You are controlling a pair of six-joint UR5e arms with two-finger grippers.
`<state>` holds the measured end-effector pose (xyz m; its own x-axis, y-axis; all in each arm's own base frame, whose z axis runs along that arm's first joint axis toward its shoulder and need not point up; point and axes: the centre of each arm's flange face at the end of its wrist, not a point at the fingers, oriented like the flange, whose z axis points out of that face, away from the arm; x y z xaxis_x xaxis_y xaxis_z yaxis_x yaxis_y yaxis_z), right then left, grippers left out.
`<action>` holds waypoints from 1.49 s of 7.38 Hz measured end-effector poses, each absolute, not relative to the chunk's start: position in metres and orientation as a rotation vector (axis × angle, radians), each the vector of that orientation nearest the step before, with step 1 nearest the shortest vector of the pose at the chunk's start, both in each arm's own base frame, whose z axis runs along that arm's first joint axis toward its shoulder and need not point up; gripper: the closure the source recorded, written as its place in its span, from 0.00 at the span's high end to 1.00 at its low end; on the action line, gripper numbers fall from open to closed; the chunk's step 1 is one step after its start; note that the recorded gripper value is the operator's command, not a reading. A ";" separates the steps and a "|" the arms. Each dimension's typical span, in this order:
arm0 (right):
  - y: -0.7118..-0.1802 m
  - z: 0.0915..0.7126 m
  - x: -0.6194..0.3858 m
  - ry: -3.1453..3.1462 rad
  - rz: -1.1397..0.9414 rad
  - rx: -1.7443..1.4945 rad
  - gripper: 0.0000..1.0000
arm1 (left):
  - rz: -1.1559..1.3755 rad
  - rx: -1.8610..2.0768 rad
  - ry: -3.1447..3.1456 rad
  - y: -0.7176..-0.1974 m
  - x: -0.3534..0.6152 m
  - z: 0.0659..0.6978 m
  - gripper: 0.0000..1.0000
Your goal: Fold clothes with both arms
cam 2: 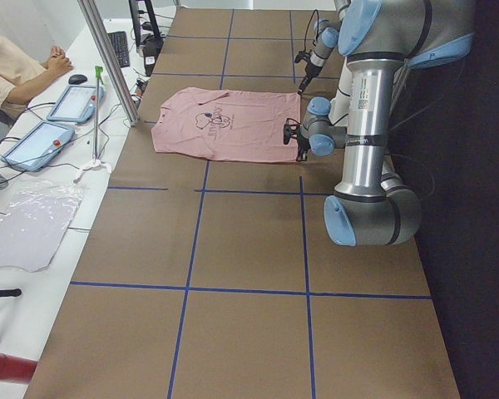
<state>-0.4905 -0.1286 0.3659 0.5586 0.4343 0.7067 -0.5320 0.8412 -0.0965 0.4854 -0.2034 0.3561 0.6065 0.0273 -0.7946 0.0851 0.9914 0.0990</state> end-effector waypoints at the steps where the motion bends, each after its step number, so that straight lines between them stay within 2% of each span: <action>1: -0.129 0.369 -0.492 -0.789 0.571 0.136 0.43 | -0.033 0.131 0.920 -0.203 0.485 0.356 0.00; 4: -0.129 0.374 -0.495 -0.778 0.572 0.142 0.40 | -0.033 0.132 0.920 -0.203 0.485 0.356 0.00; 5: -0.132 0.374 -0.495 -0.777 0.576 0.144 0.33 | -0.033 0.132 0.921 -0.203 0.485 0.356 0.00; 6: -0.135 0.374 -0.495 -0.777 0.582 0.147 0.32 | -0.033 0.131 0.921 -0.203 0.485 0.355 0.00; 9: -0.145 0.373 -0.492 -0.779 0.600 0.154 0.30 | -0.032 0.131 0.925 -0.203 0.485 0.354 0.00; 11: -0.146 0.372 -0.492 -0.780 0.602 0.154 0.32 | -0.031 0.129 0.926 -0.203 0.486 0.353 0.00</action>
<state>-0.4918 -0.1459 0.3724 0.5535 0.4523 0.6993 -0.5626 0.8222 -0.0865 0.4855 -0.2031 0.3529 0.6009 0.0285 -0.7988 0.0826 0.9918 0.0976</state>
